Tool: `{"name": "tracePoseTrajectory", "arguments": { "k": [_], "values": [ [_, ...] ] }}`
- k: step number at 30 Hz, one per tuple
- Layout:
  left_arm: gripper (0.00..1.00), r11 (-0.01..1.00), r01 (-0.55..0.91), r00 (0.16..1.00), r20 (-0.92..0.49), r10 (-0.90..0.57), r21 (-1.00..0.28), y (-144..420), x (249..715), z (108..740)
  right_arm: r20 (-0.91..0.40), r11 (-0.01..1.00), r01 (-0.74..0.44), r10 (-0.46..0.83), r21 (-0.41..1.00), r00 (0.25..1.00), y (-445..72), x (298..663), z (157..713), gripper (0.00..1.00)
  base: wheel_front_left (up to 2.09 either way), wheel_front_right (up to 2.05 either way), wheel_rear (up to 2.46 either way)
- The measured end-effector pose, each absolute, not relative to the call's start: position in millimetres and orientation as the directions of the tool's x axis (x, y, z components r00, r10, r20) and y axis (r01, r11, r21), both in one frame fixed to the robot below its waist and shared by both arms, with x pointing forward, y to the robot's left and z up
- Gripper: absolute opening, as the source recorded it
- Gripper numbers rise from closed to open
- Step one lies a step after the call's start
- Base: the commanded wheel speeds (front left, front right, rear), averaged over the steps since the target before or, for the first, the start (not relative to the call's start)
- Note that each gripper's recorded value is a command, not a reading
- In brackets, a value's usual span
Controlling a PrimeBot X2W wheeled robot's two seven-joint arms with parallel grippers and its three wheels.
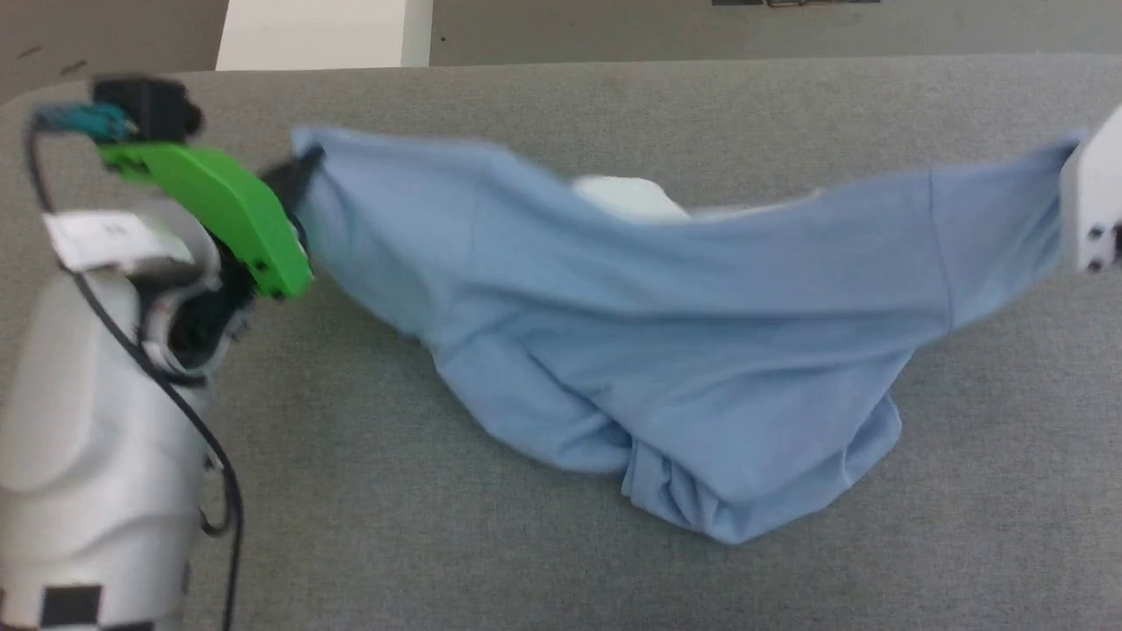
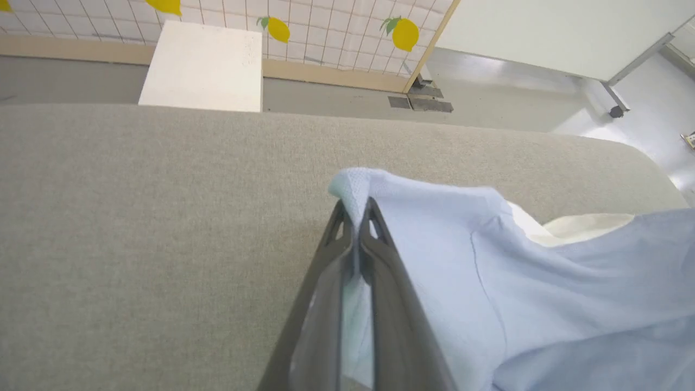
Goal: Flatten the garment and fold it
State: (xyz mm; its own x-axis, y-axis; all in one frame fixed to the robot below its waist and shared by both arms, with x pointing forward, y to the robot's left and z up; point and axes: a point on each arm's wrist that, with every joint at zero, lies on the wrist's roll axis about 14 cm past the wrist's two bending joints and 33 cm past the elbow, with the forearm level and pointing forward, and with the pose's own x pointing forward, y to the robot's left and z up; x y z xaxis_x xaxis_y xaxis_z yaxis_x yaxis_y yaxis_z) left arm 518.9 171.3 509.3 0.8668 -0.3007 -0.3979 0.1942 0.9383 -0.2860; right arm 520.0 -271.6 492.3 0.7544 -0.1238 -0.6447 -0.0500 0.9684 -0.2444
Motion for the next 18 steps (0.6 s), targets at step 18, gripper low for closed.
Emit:
{"name": "tracePoseTrajectory", "arguments": {
  "k": [18],
  "values": [
    [0.0, 0.971, 0.012, 0.962, 0.268, 0.054, -0.239, 237.7, 636.2, 710.2, 0.122, 0.915, 0.113, -0.071, -0.387, 0.99, -244.6, 649.0, 719.9, 0.0, 0.0, 0.0, 0.0]
  ]
}}
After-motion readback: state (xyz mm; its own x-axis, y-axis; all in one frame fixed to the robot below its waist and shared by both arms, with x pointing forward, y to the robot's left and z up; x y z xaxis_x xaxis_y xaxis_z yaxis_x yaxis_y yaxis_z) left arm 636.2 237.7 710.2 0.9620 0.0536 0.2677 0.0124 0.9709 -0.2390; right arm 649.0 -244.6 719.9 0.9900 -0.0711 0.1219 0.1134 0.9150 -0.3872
